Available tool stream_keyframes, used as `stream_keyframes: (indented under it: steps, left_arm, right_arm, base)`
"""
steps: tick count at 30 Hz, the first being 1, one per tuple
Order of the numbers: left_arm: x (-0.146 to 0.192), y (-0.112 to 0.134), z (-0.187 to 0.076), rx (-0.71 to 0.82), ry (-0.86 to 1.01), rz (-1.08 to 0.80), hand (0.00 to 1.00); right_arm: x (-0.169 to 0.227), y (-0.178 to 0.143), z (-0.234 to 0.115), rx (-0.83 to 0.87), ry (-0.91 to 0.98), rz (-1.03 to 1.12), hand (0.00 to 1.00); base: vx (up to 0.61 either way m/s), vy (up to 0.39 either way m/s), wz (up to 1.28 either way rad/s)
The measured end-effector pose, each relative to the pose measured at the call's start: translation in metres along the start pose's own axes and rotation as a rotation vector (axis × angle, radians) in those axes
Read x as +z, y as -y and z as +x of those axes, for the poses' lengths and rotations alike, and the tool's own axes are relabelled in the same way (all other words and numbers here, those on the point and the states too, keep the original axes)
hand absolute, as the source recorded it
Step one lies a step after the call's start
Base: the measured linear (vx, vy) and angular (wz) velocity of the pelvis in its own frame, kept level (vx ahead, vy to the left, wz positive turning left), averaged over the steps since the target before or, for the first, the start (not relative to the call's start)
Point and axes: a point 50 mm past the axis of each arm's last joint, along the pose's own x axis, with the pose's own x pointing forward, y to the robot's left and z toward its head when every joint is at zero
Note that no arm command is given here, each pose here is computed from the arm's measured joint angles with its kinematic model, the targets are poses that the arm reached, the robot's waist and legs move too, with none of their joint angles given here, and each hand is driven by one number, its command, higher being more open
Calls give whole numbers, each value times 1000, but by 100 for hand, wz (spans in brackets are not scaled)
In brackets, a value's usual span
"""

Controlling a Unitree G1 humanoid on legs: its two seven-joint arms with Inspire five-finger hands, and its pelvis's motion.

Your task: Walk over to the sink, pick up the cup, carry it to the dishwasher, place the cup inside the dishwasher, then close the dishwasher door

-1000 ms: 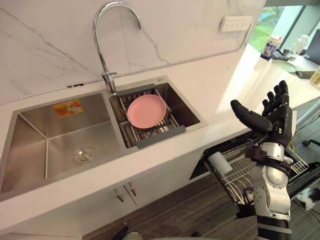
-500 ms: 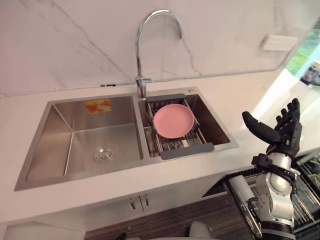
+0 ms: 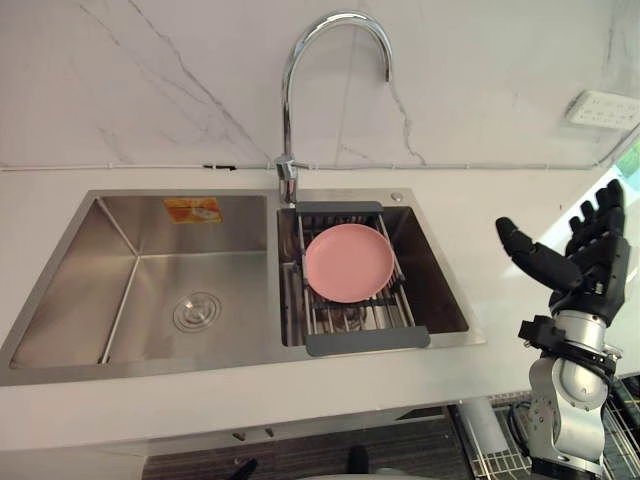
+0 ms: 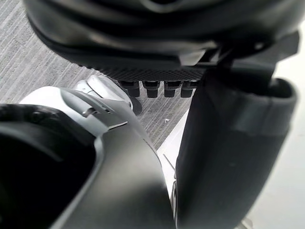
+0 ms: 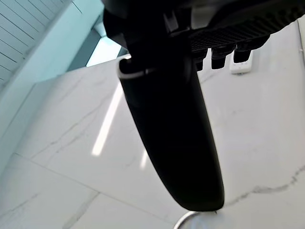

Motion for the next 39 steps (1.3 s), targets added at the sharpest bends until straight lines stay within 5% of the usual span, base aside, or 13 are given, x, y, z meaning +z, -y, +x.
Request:
stream_keyframes:
  steps: [10, 20, 27, 39]
  left_arm:
    - [4, -3, 0, -1, -5, 76, 100]
    - [6, -3, 2, -14, -32, 121, 100]
    - [9, 1, 2, -26, -34, 175, 100]
    - [13, 5, 3, -38, -21, 190, 100]
  right_arm:
    - [-10, -8, 10, 349, -77, -328, 100]
    - [-23, -13, 21, 478, -120, -562, 100]
    - [-21, -48, 38, 602, -12, -745, 100]
    - [-29, -52, 49, 477, -11, -743, 100]
  base:
    - [-76, 18, 3]
    - [-9, 10, -11]
    - [7, 7, -1]
    - [-24, 1, 7]
